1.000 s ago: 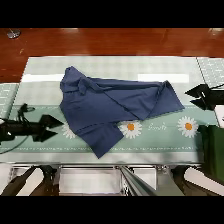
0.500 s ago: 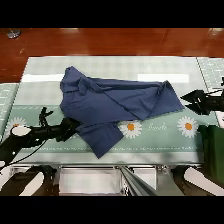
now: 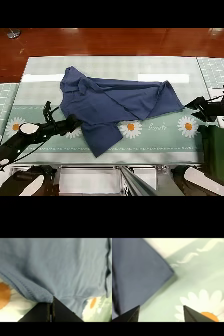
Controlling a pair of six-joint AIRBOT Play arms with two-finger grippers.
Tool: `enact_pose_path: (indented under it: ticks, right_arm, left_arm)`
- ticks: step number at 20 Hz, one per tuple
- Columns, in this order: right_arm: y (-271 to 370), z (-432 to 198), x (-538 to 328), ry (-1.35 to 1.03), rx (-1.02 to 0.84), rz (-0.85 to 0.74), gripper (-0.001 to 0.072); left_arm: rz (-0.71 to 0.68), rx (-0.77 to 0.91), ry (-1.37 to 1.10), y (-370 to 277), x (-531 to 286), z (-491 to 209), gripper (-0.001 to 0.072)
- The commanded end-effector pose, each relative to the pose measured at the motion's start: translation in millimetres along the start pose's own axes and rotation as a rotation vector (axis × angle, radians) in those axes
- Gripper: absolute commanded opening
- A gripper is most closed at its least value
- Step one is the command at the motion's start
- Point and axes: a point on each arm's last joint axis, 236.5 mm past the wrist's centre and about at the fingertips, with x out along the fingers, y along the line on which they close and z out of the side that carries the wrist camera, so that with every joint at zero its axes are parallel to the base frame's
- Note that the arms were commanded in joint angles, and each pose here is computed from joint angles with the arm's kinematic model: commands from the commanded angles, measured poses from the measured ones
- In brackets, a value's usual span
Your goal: Fold the shirts.
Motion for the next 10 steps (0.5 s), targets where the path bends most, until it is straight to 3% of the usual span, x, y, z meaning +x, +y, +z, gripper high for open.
enact_pose_path:
  ticks: [1, 10]
  right_arm:
    - [-16, 8, 13, -0.002, 0.04, -0.046, 0.0627]
    - [40, 34, 63, 0.092, 0.035, 0.1, 0.0618]
  left_arm:
    - [-0.031, 0.029, -0.016, -18, -2, 9, 0.0023]
    - [-0.033, 0.03, -0.018, -19, -2, 10, 0.0023]
